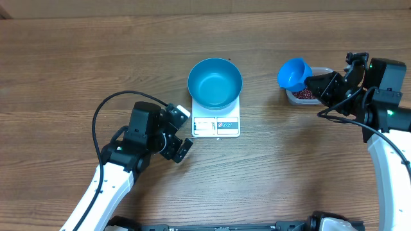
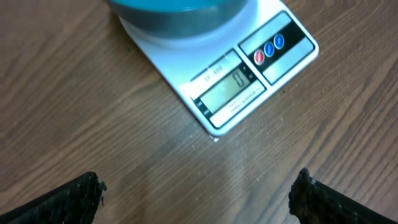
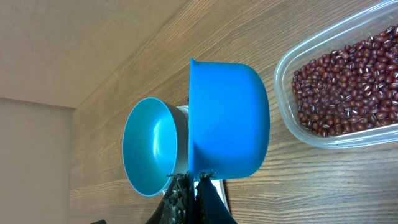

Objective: Scoop item into bowl and weigh 150g on scale
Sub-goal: 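Withdraw the left gripper back from the scale toward the front, then lower the held scoop with the right gripper into the red beans, then scoop red beans with the blue scoop and lift it from the tub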

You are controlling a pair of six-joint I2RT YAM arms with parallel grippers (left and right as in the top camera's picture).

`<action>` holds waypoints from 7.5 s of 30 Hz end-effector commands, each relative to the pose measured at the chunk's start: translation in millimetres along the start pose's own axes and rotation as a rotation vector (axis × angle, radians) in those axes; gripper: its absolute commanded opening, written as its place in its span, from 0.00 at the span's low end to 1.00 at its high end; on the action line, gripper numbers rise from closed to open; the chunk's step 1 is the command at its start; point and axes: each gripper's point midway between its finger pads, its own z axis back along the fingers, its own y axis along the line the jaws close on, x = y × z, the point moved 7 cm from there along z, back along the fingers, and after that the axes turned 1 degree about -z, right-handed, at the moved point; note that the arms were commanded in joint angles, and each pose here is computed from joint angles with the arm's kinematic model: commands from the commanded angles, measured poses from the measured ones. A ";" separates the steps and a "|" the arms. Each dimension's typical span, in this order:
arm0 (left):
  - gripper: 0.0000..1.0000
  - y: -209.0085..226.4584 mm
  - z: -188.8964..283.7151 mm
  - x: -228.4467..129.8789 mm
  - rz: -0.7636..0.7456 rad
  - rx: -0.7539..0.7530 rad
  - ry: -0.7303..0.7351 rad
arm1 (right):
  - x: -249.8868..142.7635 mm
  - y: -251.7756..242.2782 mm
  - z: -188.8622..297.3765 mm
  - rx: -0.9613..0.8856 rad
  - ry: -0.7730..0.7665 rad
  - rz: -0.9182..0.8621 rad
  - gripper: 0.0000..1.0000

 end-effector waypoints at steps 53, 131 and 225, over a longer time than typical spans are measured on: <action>0.99 -3.8 -2.3 2.6 -0.133 -0.050 -0.032 | 83.5 38.6 76.0 -0.436 -0.208 0.260 0.04; 0.99 -3.8 -2.3 2.6 -0.133 -0.050 -0.032 | 46.5 -43.0 -56.3 -0.690 0.336 0.392 0.04; 1.00 -3.8 -2.3 2.6 -0.133 -0.050 -0.032 | 49.5 -64.8 -106.4 -0.700 0.760 0.317 0.04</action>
